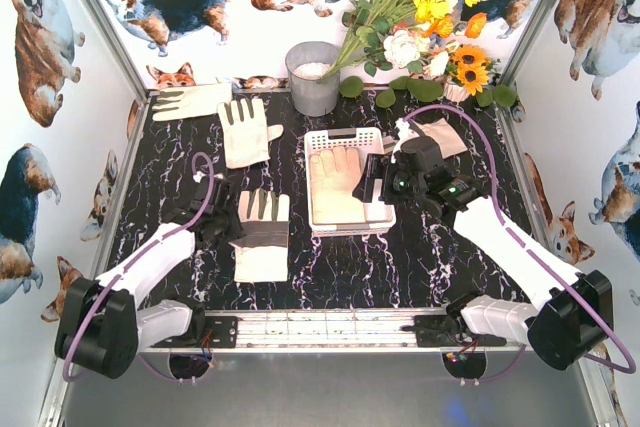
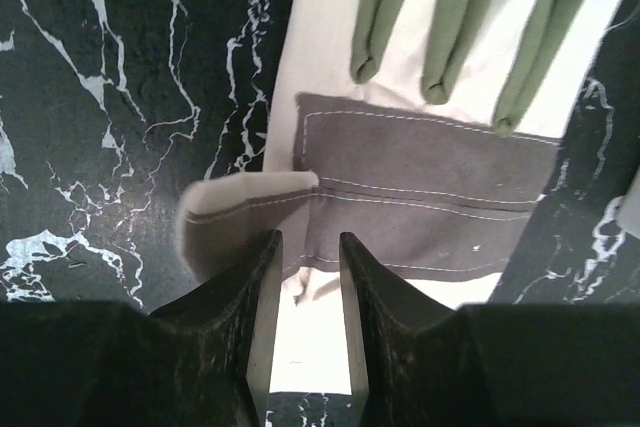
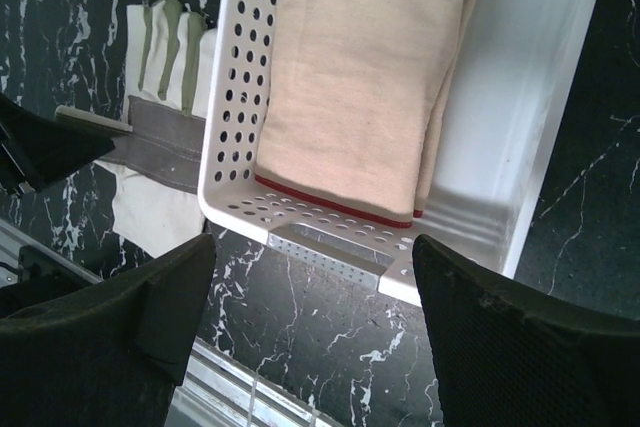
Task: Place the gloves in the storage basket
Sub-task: Adjust the glove at the center of the board, then pick up the glove from the center of the board, then pair the glove with the glove.
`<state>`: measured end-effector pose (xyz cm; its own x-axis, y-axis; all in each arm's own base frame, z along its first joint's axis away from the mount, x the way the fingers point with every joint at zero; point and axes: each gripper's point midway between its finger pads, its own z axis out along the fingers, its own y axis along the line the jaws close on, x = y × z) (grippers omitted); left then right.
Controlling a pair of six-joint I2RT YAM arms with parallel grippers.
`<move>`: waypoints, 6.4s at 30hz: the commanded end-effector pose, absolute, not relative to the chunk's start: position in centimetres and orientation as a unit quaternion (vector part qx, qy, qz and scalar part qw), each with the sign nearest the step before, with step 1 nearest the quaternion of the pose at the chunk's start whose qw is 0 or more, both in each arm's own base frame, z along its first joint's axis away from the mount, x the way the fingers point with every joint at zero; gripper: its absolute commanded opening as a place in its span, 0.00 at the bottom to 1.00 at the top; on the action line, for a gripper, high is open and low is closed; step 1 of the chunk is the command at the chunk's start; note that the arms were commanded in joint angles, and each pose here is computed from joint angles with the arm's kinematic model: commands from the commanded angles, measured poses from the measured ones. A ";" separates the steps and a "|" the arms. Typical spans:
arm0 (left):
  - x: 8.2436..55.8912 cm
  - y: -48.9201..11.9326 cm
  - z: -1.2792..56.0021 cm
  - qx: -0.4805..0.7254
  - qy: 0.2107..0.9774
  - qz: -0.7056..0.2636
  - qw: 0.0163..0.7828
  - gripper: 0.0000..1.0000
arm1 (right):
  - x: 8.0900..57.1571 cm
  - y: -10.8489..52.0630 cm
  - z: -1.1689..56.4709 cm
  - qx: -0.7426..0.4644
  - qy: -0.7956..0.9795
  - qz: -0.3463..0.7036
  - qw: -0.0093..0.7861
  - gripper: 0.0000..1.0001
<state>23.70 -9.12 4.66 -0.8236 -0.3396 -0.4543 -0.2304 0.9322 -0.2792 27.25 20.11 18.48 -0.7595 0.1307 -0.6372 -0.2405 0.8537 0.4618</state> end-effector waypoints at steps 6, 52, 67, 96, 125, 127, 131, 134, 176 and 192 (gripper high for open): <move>23.5 -8.3 1.9 -0.158 0.952 -0.078 0.252 0.21 | 27.9 20.0 20.0 -0.027 0.883 0.282 0.375 0.81; 32.9 4.9 21.6 -0.171 0.863 0.061 0.471 1.00 | 41.9 5.6 13.9 0.374 0.806 0.308 0.340 0.71; 32.6 6.2 18.1 -0.156 0.873 0.104 0.450 1.00 | 45.8 5.2 6.8 0.466 0.774 0.314 0.291 0.56; 32.3 5.5 19.1 -0.142 0.866 0.084 0.472 1.00 | 38.8 6.1 21.3 0.237 0.827 0.297 0.414 0.00; 27.5 -25.6 33.2 0.272 0.642 -0.336 0.633 1.00 | 26.0 22.0 44.0 -0.029 0.674 0.638 0.371 0.00; 28.0 -26.4 34.0 0.270 0.634 -0.340 0.639 1.00 | 25.3 22.4 44.4 -0.038 0.669 0.649 0.360 0.00; 28.0 -28.4 35.3 0.281 0.609 -0.372 0.641 1.00 | 25.0 23.3 44.2 -0.052 0.666 0.668 0.328 0.00; 27.2 -30.2 35.9 0.291 0.587 -0.408 0.636 1.00 | 24.7 23.6 44.2 -0.063 0.663 0.674 0.318 0.00; 22.9 -26.5 29.4 0.178 0.781 -0.383 0.460 0.00 | 22.4 19.9 33.3 -0.113 0.762 0.508 0.386 0.73; 24.2 -23.9 25.1 0.079 0.808 -0.401 0.423 0.00 | 21.1 23.3 26.9 -0.202 0.764 0.515 0.332 0.80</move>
